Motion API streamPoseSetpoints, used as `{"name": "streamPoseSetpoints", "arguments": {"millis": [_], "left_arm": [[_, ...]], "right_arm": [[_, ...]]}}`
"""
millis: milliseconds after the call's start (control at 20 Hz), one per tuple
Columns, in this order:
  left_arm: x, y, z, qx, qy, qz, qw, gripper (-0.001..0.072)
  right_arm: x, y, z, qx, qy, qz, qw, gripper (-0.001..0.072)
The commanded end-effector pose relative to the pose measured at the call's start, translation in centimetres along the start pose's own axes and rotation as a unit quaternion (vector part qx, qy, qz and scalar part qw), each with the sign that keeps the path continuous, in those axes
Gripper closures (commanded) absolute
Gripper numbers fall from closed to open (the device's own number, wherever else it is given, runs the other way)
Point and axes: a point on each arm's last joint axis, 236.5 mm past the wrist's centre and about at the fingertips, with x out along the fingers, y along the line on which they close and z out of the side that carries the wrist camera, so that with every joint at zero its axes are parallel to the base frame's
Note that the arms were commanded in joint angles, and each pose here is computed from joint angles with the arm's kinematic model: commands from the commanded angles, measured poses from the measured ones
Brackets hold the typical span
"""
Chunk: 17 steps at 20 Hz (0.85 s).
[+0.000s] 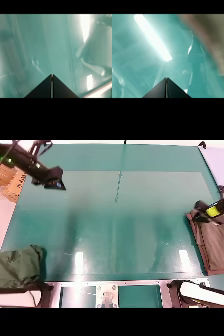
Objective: Fold the shirts.
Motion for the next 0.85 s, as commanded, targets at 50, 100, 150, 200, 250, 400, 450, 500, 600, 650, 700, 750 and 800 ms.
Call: {"name": "streamPoseSetpoints", "arguments": {"millis": [50,100,150,200,250,400,450,500,600,650,700,750,800], "left_arm": [[2.9,-0.3,-8.9,-0.040,0.032,0.014,0.999,0.0682],[3.9,-0.2,-11.0,-0.054,0.038,0.014,0.998,0.0682],[4.7,-0.1,-12.6,-0.071,0.041,0.013,0.997,0.0682],[5.3,0.3,-14.1,-0.087,0.047,0.016,0.995,0.0682],[5.8,0.6,-15.2,-0.091,0.050,0.017,0.994,0.0682],[6.4,0.9,-16.6,-0.096,0.061,0.018,0.993,0.0681],[6.4,0.9,-16.5,-0.097,0.060,0.017,0.993,0.0681],[6.4,0.9,-16.4,-0.097,0.058,0.018,0.994,0.0681],[6.5,0.9,-15.9,-0.097,0.048,0.016,0.994,0.0681],[6.5,0.9,-15.8,-0.097,0.044,0.016,0.994,0.0681],[6.5,0.9,-15.7,-0.097,0.042,0.016,0.994,0.0681],[6.5,0.9,-15.6,-0.097,0.041,0.016,0.994,0.0681],[6.5,0.9,-15.6,-0.097,0.041,0.016,0.994,0.0681]], "right_arm": [[3.3,1.8,-6.0,-0.080,-0.003,0.006,0.997,0.0700],[3.2,1.8,-6.7,-0.081,-0.012,0.009,0.997,0.0700],[2.9,1.8,-6.9,-0.083,-0.024,0.012,0.996,0.0700],[2.4,2.0,-6.7,-0.085,-0.042,0.015,0.995,0.0699],[1.9,2.2,-6.3,-0.086,-0.059,0.019,0.994,0.0699],[1.4,2.5,-6.2,-0.078,-0.069,0.027,0.994,0.0699],[1.4,2.5,-6.2,-0.078,-0.069,0.027,0.994,0.0699],[1.4,2.5,-6.2,-0.078,-0.069,0.027,0.994,0.0699],[1.4,2.5,-6.2,-0.078,-0.069,0.027,0.994,0.0699],[1.4,2.5,-6.2,-0.078,-0.069,0.027,0.994,0.0699],[1.4,2.5,-6.2,-0.078,-0.069,0.027,0.994,0.0699],[1.4,2.5,-6.2,-0.078,-0.069,0.027,0.994,0.0699],[1.4,2.5,-6.2,-0.078,-0.069,0.027,0.994,0.0699]]}}
